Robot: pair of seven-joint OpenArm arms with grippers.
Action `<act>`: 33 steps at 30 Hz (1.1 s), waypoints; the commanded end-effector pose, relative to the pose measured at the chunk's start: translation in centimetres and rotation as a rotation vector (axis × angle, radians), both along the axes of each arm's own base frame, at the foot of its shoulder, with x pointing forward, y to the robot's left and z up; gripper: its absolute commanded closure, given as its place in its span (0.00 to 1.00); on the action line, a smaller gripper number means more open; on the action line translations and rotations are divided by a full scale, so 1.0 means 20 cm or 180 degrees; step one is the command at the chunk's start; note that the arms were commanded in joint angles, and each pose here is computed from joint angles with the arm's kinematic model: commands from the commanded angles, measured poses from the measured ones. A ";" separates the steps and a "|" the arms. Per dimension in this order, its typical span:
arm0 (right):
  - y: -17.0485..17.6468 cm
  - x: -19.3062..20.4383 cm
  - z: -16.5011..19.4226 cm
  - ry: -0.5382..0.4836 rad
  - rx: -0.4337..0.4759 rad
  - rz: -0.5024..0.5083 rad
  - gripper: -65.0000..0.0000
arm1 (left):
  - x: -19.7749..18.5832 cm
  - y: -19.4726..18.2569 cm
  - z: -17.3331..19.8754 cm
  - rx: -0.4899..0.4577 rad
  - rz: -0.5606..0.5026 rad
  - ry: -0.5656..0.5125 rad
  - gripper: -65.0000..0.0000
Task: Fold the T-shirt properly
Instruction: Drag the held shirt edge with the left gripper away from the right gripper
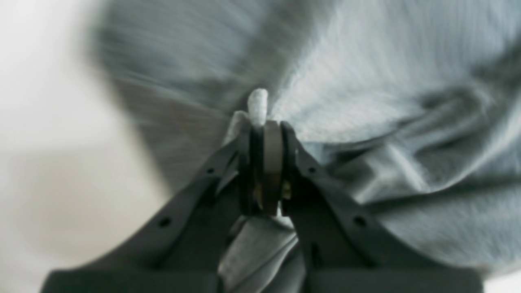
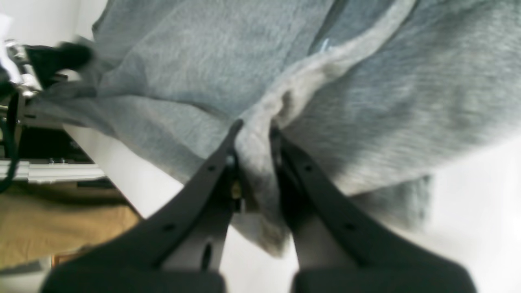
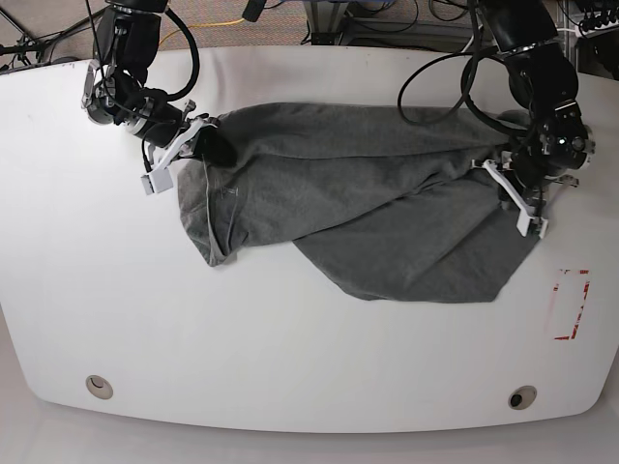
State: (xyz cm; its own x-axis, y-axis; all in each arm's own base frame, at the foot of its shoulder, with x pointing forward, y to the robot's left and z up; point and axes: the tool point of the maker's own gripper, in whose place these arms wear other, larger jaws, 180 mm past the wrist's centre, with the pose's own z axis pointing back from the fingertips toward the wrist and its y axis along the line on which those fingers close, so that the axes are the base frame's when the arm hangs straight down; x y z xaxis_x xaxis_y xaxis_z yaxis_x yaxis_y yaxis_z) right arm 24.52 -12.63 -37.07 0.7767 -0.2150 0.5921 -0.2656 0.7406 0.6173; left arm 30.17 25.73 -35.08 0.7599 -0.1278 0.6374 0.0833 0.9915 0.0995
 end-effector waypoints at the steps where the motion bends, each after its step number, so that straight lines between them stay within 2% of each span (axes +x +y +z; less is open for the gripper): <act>1: -0.04 0.04 0.07 -0.0178 0.0021 -0.0079 1.00 | 0.06 0.02 0.15 0.0151 -0.0054 -0.0271 1.00; 13: -0.10 0.08 0.07 -0.0183 -0.0070 -0.0136 1.00 | -0.02 0.08 0.33 0.0549 -0.0205 -0.0477 1.00; 17: -0.12 0.09 0.02 -0.0087 -0.0108 -0.0160 1.00 | -0.06 0.16 0.34 0.0667 -0.0261 -0.0452 1.00; 20: -0.13 0.09 -0.02 -0.0017 -0.0110 -0.0178 1.00 | -0.10 0.21 0.32 0.0772 -0.0303 -0.0294 1.00; 24: -0.13 0.08 -0.03 0.0004 -0.0099 -0.0182 1.00 | -0.19 0.29 0.29 0.0866 -0.0198 -0.0033 0.85; 29: -0.12 0.10 -0.02 -0.0012 -0.0091 -0.0174 1.00 | -0.24 0.35 0.28 0.0869 -0.0064 0.0043 0.57; 31: -0.12 0.10 -0.02 -0.0011 -0.0086 -0.0170 1.00 | -0.29 0.36 0.24 0.0864 -0.0048 0.0136 0.49; 33: -0.12 0.09 -0.02 -0.0006 -0.0084 -0.0171 1.00 | -0.34 0.39 0.23 0.0868 0.0018 0.0193 0.46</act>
State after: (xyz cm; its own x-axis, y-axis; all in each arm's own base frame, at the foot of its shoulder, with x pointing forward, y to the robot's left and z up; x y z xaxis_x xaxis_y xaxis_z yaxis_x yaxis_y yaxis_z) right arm 25.58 -14.71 -38.73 0.7928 -0.2310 0.5641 -0.2029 0.7727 0.6015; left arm 23.91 32.47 -31.28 0.7958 -0.2827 0.5355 0.1137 0.9383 0.3265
